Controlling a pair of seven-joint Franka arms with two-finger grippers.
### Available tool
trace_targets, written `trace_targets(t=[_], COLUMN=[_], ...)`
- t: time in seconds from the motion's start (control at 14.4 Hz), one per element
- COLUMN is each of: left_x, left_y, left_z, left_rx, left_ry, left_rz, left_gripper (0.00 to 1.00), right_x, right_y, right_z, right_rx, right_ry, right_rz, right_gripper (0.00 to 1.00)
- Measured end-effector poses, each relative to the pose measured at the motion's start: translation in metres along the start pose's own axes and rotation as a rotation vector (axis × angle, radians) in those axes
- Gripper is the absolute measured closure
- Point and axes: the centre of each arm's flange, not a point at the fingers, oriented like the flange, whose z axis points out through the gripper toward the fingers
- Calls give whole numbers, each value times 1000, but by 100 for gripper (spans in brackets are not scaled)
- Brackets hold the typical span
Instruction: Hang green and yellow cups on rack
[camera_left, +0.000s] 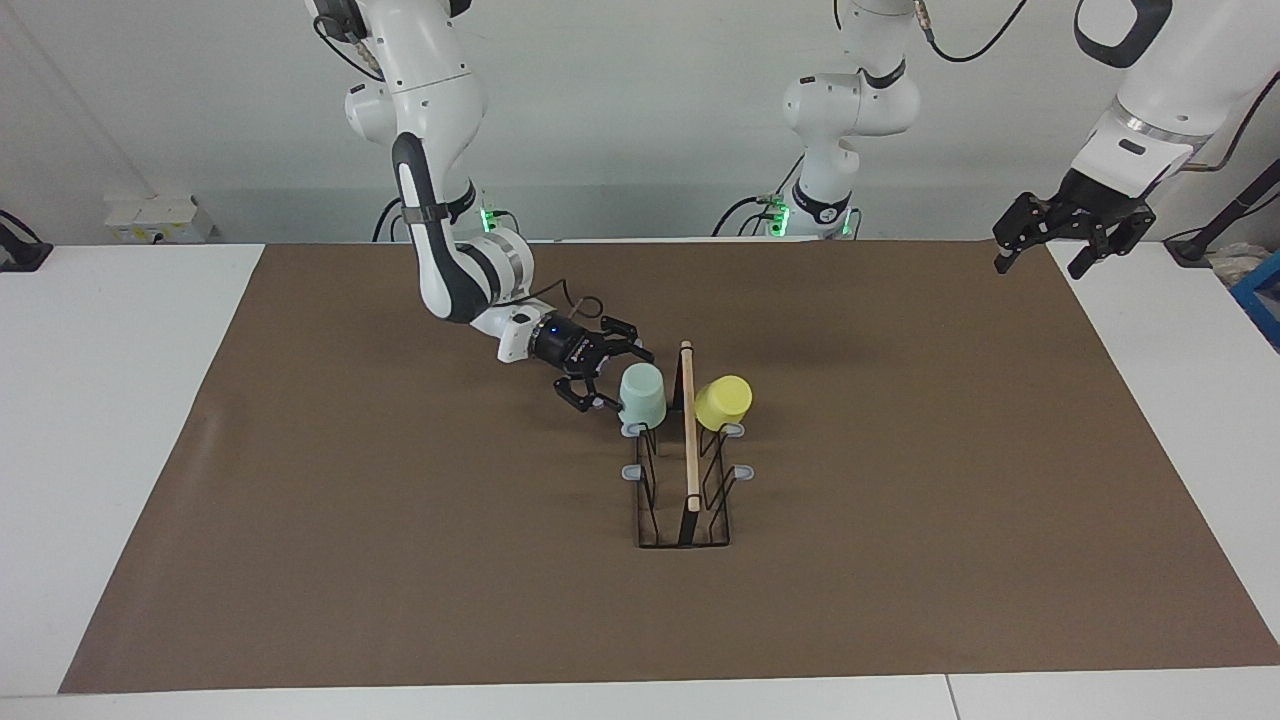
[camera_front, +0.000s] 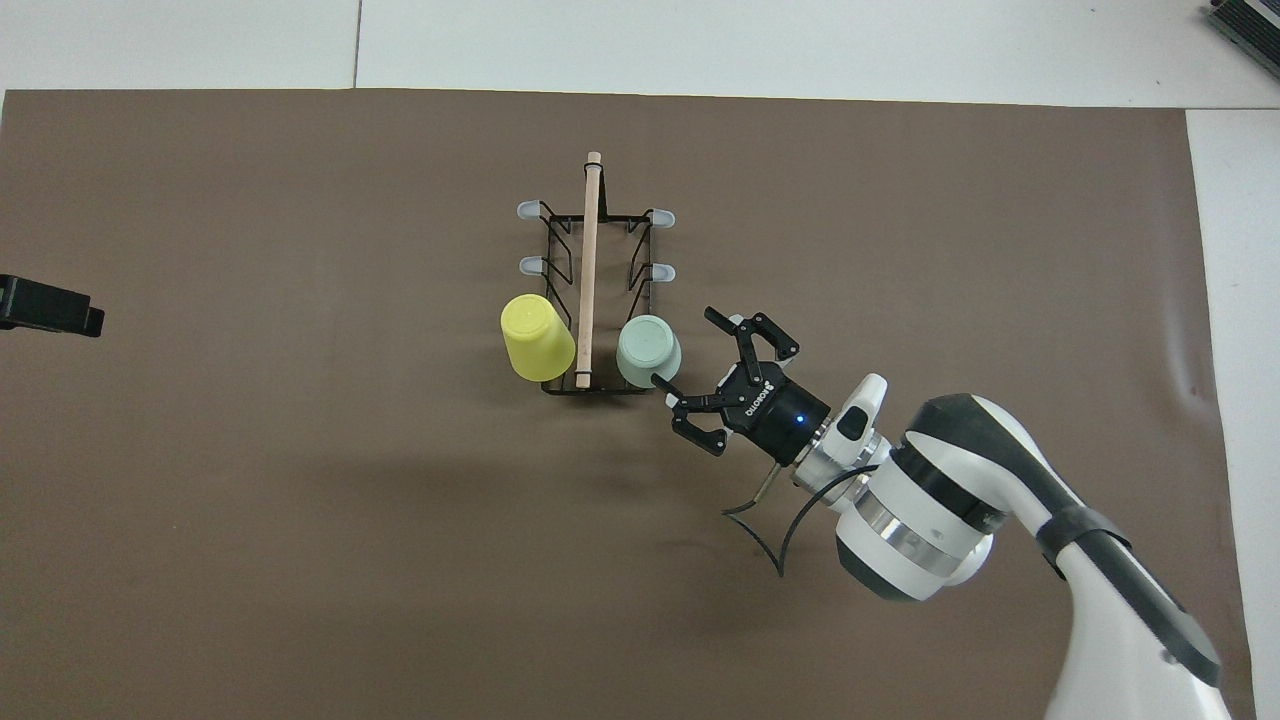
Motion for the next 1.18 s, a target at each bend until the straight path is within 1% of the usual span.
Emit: trace_targets(t=[0.14,0.28,0.35,0.48,0.55,0.62,0.76,0.97,1.18], left_x=[0,-1,-1,-1,-1,-1,0,1,-2], left_y=[0,1,1,1,1,3,14,31,33], left_z=[0,1,1,1,2,2,3,7,13], left_rx=[0,-1,-1,-2,-2,-3,-3,-5,-7], left_ry=[-2,-6,-7,-11,-13,-14,-20,-34,-51], left_rz=[0,-1,-3,-8,-15,-27,-39,-33,-32], left_gripper=[0,0,0,0,0,0,0,0,0], right_x=[28,41,48,69,80,93,110,128,142], right_y=[-1,0,6,42,64,90,121,147,156], right_z=[-8,-11,-13,-23,-31,-43,-60,-75,-79], right_rx=[-1,13,34,64,72,81,110,157,186], right_ry=[3,8,1,-30,-53,-91,-160,-232,-309], right_rz=[-19,-52,-97,-204,-240,-286,-338,-364,-378], right_gripper=[0,0,0,0,0,0,0,0,0])
